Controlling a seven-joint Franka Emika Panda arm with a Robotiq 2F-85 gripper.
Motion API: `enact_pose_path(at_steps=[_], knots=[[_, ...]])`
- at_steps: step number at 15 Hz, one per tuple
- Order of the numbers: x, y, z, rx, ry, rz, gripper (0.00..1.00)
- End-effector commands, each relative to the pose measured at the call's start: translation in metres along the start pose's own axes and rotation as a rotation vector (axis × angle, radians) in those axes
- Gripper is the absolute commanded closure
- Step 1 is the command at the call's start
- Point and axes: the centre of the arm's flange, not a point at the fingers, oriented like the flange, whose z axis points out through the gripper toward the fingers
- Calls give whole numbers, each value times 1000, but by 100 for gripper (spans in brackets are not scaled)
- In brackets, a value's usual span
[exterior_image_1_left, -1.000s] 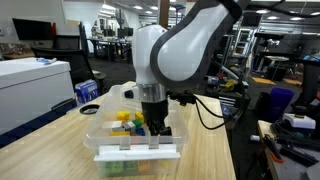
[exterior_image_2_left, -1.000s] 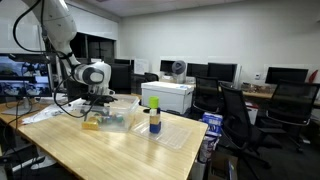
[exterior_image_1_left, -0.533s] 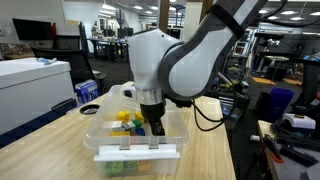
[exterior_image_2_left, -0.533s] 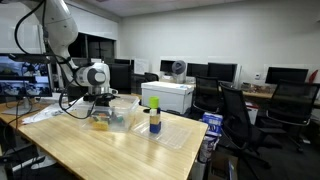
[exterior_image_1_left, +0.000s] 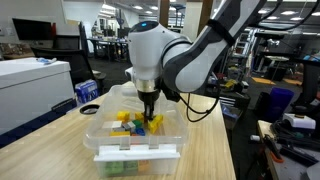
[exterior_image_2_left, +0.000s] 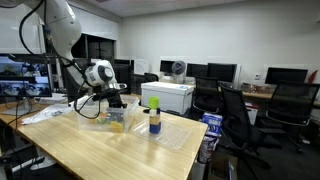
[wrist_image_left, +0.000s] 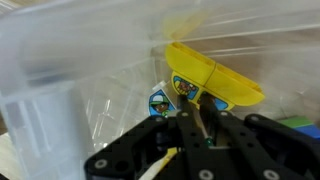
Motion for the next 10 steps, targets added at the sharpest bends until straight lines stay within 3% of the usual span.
enact_pose_path(at_steps=[1, 2, 5, 10], knots=[[0, 0, 0, 78, -51, 11, 58], [-1, -2, 1, 128, -65, -9, 56], [-1, -7, -1, 246, -92, -84, 36], [-6, -6, 2, 287, -139, -133, 3]])
